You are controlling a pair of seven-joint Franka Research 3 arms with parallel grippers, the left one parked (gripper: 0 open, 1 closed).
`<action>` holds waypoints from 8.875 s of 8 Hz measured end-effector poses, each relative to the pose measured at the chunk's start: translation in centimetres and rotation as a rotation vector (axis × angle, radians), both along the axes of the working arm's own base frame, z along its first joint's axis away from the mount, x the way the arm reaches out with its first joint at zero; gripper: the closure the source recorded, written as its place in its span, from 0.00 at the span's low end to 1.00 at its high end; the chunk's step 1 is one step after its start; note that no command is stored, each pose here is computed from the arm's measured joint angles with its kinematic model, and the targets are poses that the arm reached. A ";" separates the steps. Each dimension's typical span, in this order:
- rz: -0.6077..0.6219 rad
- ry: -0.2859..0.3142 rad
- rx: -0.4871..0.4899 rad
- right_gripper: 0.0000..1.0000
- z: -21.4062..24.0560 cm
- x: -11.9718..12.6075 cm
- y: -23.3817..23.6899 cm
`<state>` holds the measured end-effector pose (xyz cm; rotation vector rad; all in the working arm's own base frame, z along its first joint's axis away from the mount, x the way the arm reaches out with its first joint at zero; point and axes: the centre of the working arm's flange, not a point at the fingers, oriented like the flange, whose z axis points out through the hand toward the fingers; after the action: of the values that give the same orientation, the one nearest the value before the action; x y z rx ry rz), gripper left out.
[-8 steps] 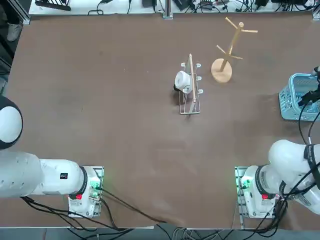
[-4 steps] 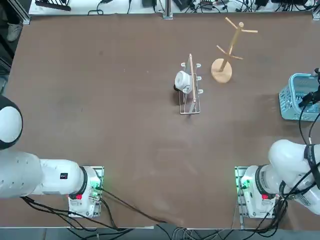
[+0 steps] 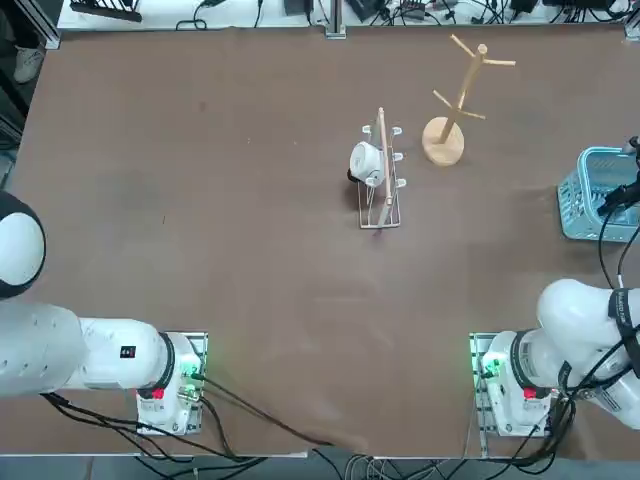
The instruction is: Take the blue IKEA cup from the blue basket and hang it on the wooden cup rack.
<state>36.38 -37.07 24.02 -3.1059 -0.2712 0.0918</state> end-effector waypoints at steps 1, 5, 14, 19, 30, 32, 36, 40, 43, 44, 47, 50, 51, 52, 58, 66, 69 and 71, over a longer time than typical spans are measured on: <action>0.004 -0.001 -0.001 0.16 0.1 0.1 0.0; 0.048 -0.028 -0.036 0.16 5.2 2.1 0.7; 0.222 -0.138 0.479 0.16 32.7 12.3 15.1; 0.264 -0.320 0.788 0.16 33.2 17.5 21.9; 0.390 -0.263 0.913 0.16 22.9 22.4 25.0; 0.400 -0.260 0.917 0.16 22.5 22.6 25.4; 0.412 -0.253 0.912 0.16 21.5 23.5 27.0; 0.409 -0.248 0.914 0.05 20.8 23.8 27.2; 0.408 -0.255 0.908 0.00 20.9 23.9 27.1; 0.409 -0.260 0.905 0.00 21.1 23.9 27.0; 0.437 -0.267 0.809 0.00 24.6 24.5 26.0; 0.309 -0.147 0.582 0.00 31.7 23.3 24.5; 0.249 -0.117 0.491 0.00 33.8 22.6 24.2; 0.204 -0.094 0.416 0.00 35.2 21.8 24.2; 0.036 -0.002 0.097 0.00 36.9 21.8 25.7; -0.339 0.006 -0.046 0.00 38.2 22.3 31.4; -0.333 0.009 -0.053 0.00 39.5 20.0 32.1; -0.327 0.008 -0.054 0.00 39.8 19.3 32.6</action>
<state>55.72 -4.49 63.82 -3.1518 0.2439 0.1065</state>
